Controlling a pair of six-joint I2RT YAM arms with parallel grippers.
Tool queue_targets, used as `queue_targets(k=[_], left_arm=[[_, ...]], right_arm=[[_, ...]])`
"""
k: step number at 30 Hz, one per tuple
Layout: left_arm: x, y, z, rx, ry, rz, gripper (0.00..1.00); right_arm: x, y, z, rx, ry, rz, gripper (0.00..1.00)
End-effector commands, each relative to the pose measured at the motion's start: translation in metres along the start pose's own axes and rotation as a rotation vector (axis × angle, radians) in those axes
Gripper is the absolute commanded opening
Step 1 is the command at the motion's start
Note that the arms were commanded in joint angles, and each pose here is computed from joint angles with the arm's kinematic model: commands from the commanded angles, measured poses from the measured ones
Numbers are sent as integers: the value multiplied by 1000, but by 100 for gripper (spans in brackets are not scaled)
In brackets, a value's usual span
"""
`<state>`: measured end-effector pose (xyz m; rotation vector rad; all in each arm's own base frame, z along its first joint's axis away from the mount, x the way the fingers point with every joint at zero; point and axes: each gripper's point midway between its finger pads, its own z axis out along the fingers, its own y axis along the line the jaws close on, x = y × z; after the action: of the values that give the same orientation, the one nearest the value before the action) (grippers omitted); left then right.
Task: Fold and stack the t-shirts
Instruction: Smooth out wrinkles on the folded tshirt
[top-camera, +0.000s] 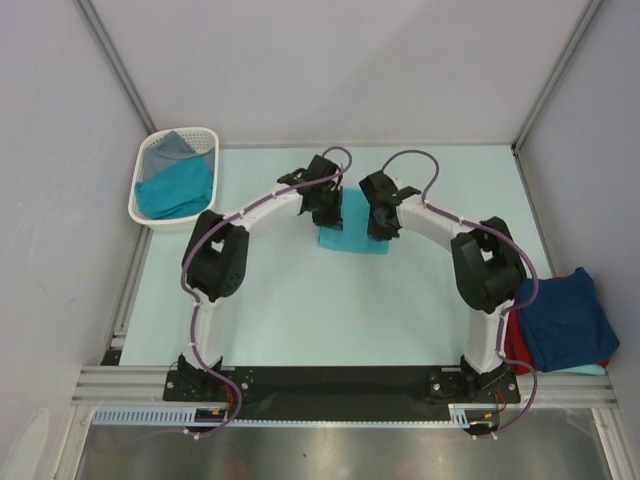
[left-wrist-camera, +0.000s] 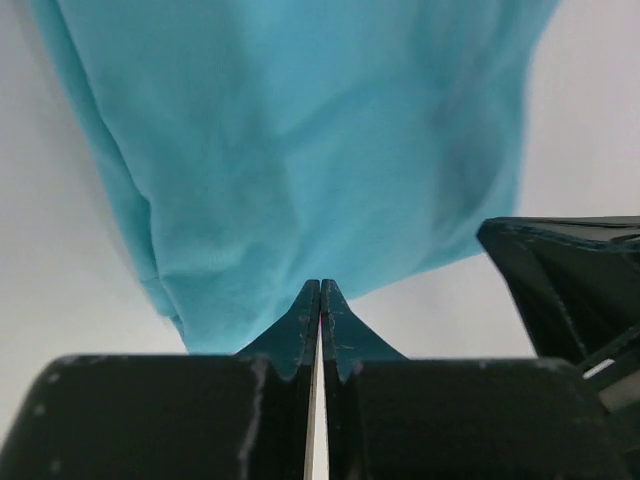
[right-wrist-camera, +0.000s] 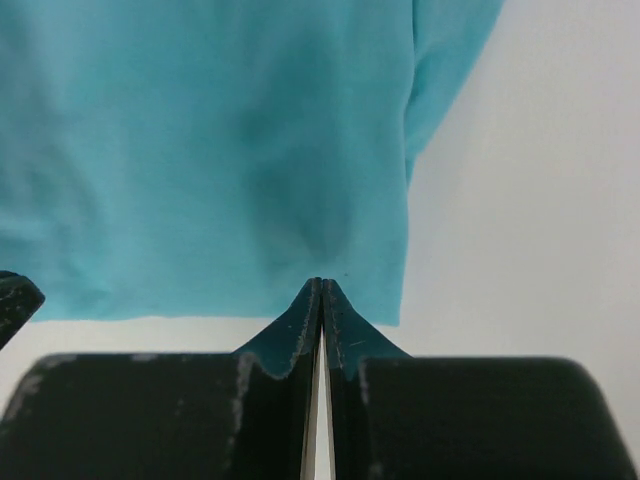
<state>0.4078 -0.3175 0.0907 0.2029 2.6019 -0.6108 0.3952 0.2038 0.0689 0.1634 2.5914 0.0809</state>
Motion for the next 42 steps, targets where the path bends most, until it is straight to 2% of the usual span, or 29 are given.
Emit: queue_targets(k=[1,4,9,13,16,19,21,28,32,34,42], left_arm=[[25,3,22,13,63,-5,3],[39,10,34,3,102,-4,3],[50,16,37,-8,136,0,2],[26,6,6,-10,37,10,1],[-1,-5,-31,-8,-63,24,6],[-11,-7,-56,-25,-122,34,11],[-10,-4,-62,-35,-134,44,13],[28,27,-38,-103,-37,28,17],[47,36,-26,-105,-1,26,18],[48,38,-25,-110,2,30,19],[35,48,-25,-127,-23,19,22]], right_arm=[[19,-1,22,20,32,11,6],[32,-3,34,36,68,0,5],[30,-1,28,39,59,-4,4],[-2,3,-15,8,-44,2,5],[-20,0,-46,-8,-104,-9,8],[-26,-8,-64,7,-133,-7,15],[-24,-12,-67,20,-133,-6,23],[5,-44,-49,97,-62,-3,30],[16,-49,-38,99,-30,4,46],[22,-49,-30,104,-9,5,51],[25,-42,-15,86,13,7,52]])
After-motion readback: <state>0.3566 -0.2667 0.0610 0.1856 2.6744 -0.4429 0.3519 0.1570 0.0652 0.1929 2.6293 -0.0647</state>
